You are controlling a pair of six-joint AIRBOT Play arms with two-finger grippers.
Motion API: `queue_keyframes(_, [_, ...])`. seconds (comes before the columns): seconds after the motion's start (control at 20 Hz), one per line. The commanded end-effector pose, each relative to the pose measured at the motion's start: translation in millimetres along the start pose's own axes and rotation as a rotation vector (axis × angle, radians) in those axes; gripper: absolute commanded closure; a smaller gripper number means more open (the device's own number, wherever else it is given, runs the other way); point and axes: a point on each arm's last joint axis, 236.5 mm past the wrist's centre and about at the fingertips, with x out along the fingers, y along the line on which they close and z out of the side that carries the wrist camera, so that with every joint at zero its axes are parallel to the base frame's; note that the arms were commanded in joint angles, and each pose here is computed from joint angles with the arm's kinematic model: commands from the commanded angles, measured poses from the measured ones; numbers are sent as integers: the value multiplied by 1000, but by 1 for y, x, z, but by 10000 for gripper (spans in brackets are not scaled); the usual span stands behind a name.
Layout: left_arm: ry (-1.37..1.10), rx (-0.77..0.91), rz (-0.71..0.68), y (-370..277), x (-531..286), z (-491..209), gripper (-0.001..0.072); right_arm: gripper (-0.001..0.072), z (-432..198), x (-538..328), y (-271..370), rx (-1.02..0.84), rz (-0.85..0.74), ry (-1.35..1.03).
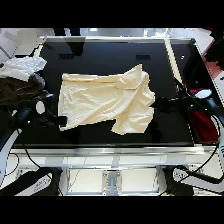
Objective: Fold the shirts.
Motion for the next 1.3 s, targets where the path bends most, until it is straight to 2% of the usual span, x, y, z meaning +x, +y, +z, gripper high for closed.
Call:
queue_keyframes(0.0, [38, 47, -80, -17, 23, -2, 183, 152, 5, -11, 13, -32, 8, -46])
queue_keyframes(0.15, [53, 52, -78, -17, 35, 0, 187, 152, 7, -16, 17, -44, 8, -65])
queue_keyframes(0.2, [48, 53, -81, -17, 36, 2, 329, 152, 7, -17, 18, -46, 8, -67])
queue_keyframes(0.25, [29, 53, -81, -17, 36, 7, 636, 152, 7, -17, 19, -45, 10, -68])
queue_keyframes(0.3, [7, 53, -82, -18, 33, 12, 695, 153, 7, -17, 19, -42, 11, -67])
queue_keyframes(0.4, [-66, 60, -80, -19, 15, 33, 694, 152, 6, -17, 19, -41, 13, -63])
queue_keyframes(0.55, [-333, 66, -52, -11, -45, 92, 695, 153, 6, -17, 19, -41, 13, -63])
queue_keyframes(0.65, [-494, 1, -15, 10, -81, 124, 696, 153, 7, -17, 19, -38, 12, -67])
queue_keyframes(0.75, [-485, -115, 72, 50, -78, 126, 697, 153, 8, -17, 18, -38, 10, -70])
queue_keyframes(0.9, [-339, -148, 100, 68, -35, 111, 694, 153, 10, -17, 18, -37, 7, -78])
queue_keyframes(0.95, [-313, -159, 82, 65, -23, 111, 668, 153, 10, -17, 18, -37, 7, -78])
queue_keyframes(1.0, [-299, -173, 49, 56, -14, 112, 467, 152, 10, -17, 18, -37, 7, -78])
queue_keyframes(1.05, [-295, -191, 14, 48, -8, 114, 70, 152, 10, -17, 18, -37, 7, -78])
queue_keyframes(1.1, [-305, -203, -6, 43, -7, 118, 6, 151, 10, -17, 18, -38, 7, -77])
queue_keyframes(1.25, [-346, -220, -10, 46, -23, 124, 2, 151, 7, -17, 18, -38, 10, -65])
